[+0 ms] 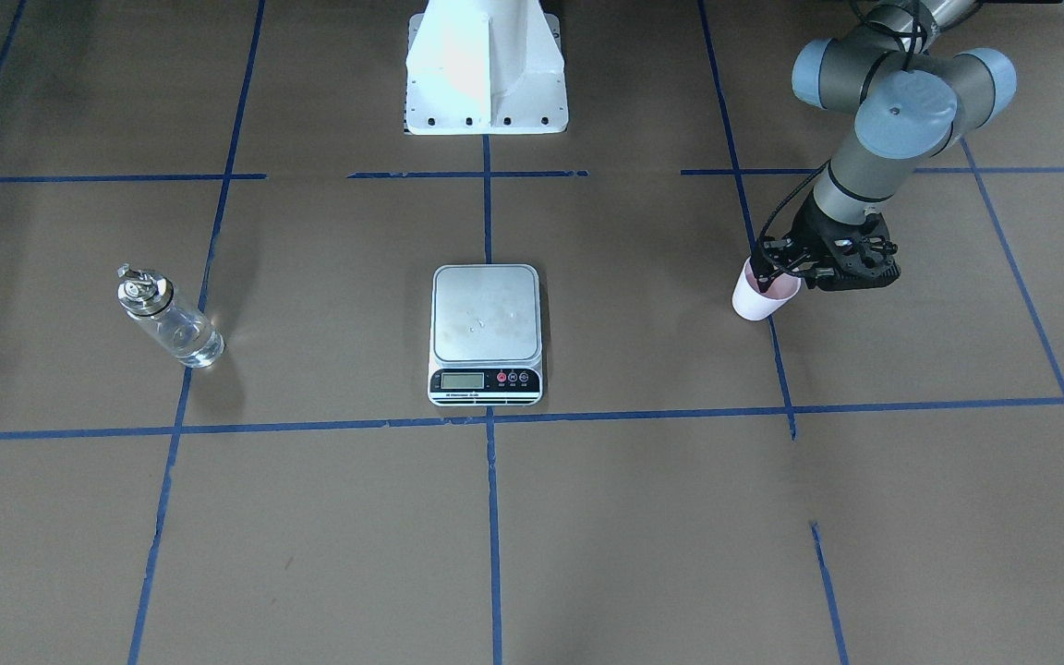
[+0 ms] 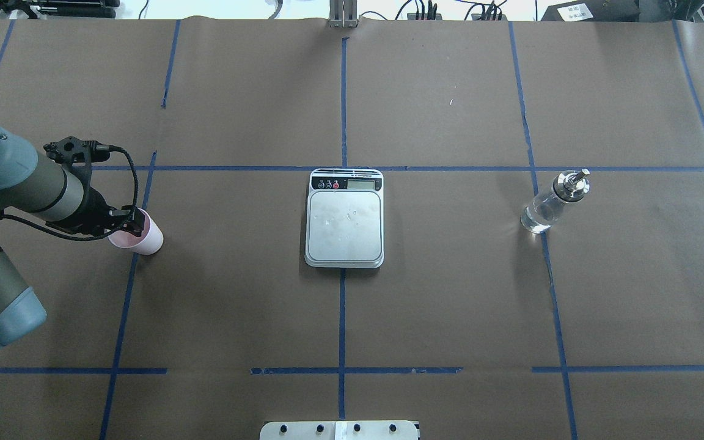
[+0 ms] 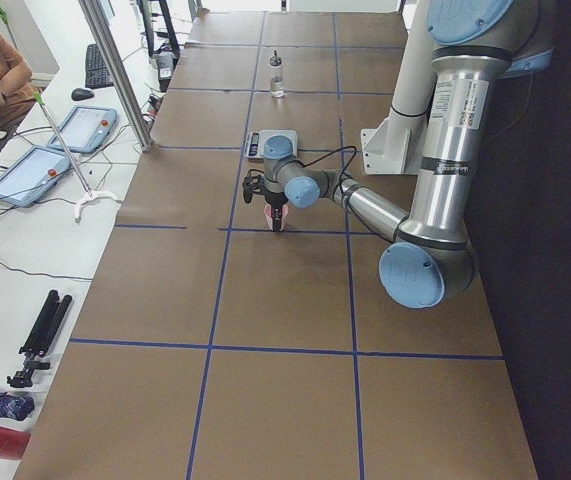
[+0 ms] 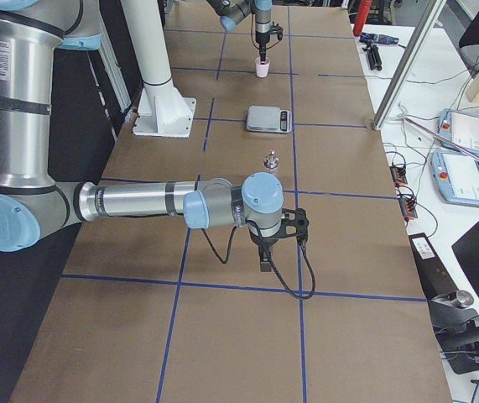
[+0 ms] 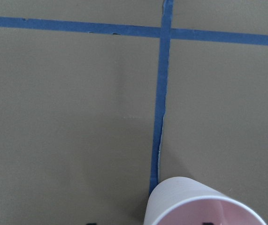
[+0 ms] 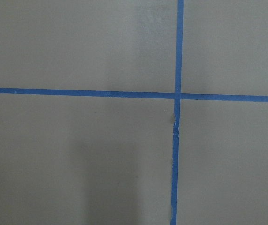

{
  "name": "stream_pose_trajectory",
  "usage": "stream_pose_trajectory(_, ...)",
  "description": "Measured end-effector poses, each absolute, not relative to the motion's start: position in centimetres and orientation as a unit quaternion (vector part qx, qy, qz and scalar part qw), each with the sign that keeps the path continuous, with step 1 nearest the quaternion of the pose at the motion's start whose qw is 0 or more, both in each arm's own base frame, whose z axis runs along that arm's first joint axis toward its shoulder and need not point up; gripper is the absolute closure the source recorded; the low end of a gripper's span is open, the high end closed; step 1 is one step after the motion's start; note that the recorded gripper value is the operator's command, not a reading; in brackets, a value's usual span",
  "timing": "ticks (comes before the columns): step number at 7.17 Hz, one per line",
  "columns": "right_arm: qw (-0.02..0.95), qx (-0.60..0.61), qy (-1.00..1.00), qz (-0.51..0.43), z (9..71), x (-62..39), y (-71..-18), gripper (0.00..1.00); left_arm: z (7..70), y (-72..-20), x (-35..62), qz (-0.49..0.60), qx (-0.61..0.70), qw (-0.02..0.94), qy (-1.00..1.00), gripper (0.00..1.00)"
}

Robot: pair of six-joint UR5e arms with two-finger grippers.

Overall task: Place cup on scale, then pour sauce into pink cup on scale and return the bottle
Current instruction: 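Lift the pink cup with the left gripper and carry it over the scale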

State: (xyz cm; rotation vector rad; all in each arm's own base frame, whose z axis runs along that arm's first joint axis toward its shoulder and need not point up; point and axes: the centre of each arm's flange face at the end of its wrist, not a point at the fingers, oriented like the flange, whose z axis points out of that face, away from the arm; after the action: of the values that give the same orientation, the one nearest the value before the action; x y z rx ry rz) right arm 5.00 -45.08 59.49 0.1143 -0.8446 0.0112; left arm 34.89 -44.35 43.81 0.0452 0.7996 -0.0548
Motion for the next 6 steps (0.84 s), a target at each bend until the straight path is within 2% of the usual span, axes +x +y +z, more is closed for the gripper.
stream_pose_trajectory(1, 0.909, 0.057, -0.414, 0.005, 59.23, 4.94, -45.09, 0.0, 43.76, -44.32, 34.8, -0.013, 0.026, 0.921, 0.39, 0.81)
stream_pose_trajectory(2, 0.907, 0.057, -0.417, 0.004, 59.13, 4.89, -45.08, 0.0, 43.7, -44.27, 34.65, -0.008, 0.029, 0.92, 0.39, 0.91)
stream_pose_trajectory(3, 0.906, 0.057, -0.419, 0.004, 59.08, 4.87, -45.08, 0.0, 43.73, -44.19, 34.51, -0.006, 0.029, 0.92, 0.39, 0.91)
stream_pose_trajectory(4, 0.906, 0.057, -0.419, 0.004, 59.03, 4.88, -45.08, 0.0, 43.78, -44.12, 34.4, -0.005, 0.029, 0.92, 0.39, 1.0)
stream_pose_trajectory(6, 0.906, 0.057, -0.42, 0.004, 59.0, 4.91, -45.05, 0.0, 43.78, -44.03, 34.33, -0.008, 0.025, 0.921, 0.39, 1.0)
